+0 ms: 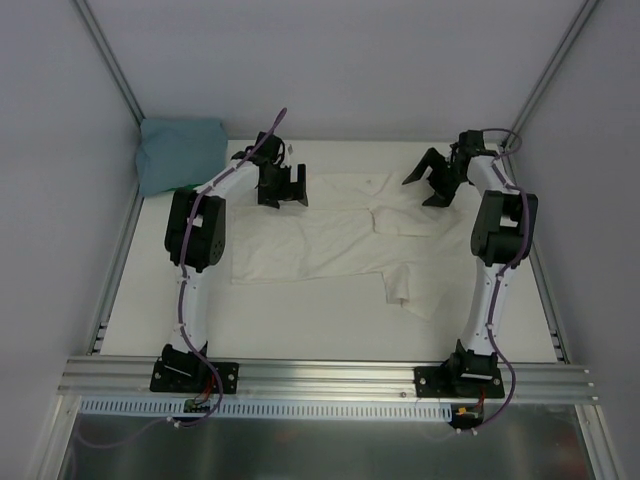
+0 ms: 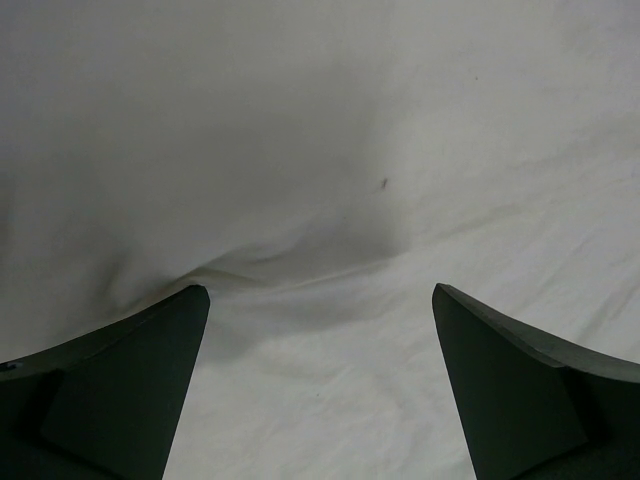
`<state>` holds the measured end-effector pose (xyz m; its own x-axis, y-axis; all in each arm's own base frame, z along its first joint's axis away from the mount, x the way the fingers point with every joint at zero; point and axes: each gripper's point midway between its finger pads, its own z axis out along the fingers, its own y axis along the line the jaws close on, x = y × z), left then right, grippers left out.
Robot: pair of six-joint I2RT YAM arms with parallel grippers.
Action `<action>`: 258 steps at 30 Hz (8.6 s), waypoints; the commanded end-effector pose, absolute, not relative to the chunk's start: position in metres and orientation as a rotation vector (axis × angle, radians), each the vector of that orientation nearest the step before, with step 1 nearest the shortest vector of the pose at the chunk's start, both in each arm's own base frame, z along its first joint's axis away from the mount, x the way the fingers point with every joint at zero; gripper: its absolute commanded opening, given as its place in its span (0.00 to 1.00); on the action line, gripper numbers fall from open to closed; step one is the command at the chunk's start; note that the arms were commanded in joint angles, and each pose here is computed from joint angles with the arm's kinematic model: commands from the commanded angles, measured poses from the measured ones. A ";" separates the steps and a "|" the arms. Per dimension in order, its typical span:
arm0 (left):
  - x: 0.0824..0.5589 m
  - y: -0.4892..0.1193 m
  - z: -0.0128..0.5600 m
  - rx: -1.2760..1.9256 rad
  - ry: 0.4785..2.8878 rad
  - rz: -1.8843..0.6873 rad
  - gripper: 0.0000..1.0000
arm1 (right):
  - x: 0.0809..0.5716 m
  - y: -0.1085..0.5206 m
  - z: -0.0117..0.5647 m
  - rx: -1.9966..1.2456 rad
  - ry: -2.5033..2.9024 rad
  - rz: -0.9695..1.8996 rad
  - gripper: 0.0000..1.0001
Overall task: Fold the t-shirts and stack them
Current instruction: Fold the flattened tshirt in 1/3 of the way, then grap the side of the flattened tshirt closest away from the robot with both arms, then fold the other side of the tshirt into a rectangle
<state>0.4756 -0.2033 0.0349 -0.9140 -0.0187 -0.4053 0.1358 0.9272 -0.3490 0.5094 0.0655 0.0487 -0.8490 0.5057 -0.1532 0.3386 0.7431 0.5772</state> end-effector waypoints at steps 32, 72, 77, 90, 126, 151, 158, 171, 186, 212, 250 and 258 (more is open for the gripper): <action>0.190 -0.197 0.190 0.270 2.146 -0.955 0.99 | 0.193 0.071 0.098 0.495 2.571 0.689 0.98; 0.175 -0.183 0.185 0.256 2.137 -0.922 0.99 | 0.189 0.075 -0.001 0.755 2.725 0.659 0.36; 0.177 -0.181 0.184 0.256 2.140 -0.904 0.99 | 0.193 0.075 0.005 0.759 2.704 0.663 0.01; 0.206 -0.145 0.131 0.072 2.326 -0.551 0.99 | 0.207 0.058 0.084 0.681 2.560 0.545 0.00; 0.290 -0.064 0.022 -0.406 2.537 -0.088 0.93 | 0.201 0.061 0.085 0.645 2.583 0.630 0.00; 0.290 -0.055 0.068 -0.345 2.507 -0.031 0.00 | 0.216 0.058 0.111 0.648 2.513 0.654 0.01; 0.313 -0.056 0.110 -0.312 2.458 -0.019 0.00 | 0.252 0.055 0.141 0.663 2.456 0.694 0.00; 0.405 -0.060 0.140 -0.277 2.461 0.017 0.00 | 0.391 0.051 0.187 0.705 2.364 0.859 0.00; 0.503 -0.033 0.104 -0.317 2.522 0.082 0.55 | 0.567 0.051 0.138 0.780 2.284 1.108 0.99; 0.380 -0.145 0.166 -0.010 2.445 -0.282 0.99 | 0.446 0.117 0.096 0.616 2.523 1.099 0.75; 0.366 -0.138 0.140 0.048 2.495 -0.221 0.99 | 0.439 0.118 0.050 0.669 2.611 1.043 0.22; 0.369 -0.134 0.135 0.062 2.503 -0.180 0.99 | 0.466 0.120 0.065 0.651 2.553 1.076 0.00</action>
